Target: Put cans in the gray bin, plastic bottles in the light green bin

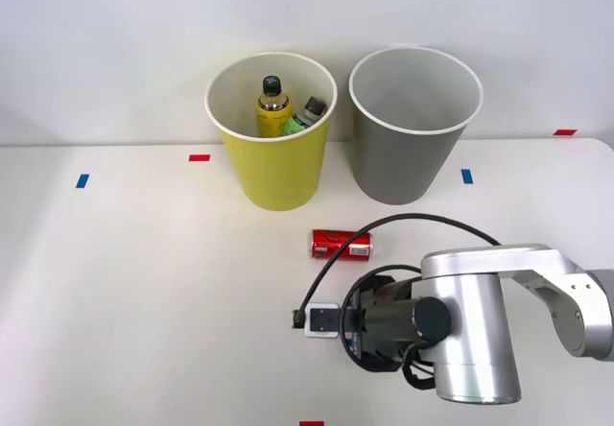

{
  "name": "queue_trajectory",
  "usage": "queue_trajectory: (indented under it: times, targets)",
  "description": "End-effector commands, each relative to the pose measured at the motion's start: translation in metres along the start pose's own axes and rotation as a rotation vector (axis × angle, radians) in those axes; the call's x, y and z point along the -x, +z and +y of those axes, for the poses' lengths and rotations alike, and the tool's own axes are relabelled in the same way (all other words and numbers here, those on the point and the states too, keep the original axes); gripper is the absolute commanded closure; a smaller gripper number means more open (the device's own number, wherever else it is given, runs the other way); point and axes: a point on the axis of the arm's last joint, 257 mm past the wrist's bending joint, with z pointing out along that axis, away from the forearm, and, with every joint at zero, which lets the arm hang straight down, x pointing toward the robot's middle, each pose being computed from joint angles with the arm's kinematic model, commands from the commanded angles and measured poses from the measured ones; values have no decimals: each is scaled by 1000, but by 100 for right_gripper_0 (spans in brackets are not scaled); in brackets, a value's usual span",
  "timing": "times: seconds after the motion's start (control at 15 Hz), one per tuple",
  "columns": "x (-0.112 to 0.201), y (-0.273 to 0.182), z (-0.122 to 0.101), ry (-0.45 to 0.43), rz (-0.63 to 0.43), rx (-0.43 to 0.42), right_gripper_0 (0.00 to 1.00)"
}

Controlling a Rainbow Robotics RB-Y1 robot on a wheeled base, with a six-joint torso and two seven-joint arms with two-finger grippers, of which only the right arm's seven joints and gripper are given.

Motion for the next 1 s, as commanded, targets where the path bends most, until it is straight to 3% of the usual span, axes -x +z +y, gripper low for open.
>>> queue_trajectory:
  times: [0.07,0.47,1.0]
  targets:
    - [-3,-4,-4,-2,-10,-21,100]
    - [5,-42,-22,175,-107,-87,100]
    - [15,-111,-85,451,-298,-251,100]
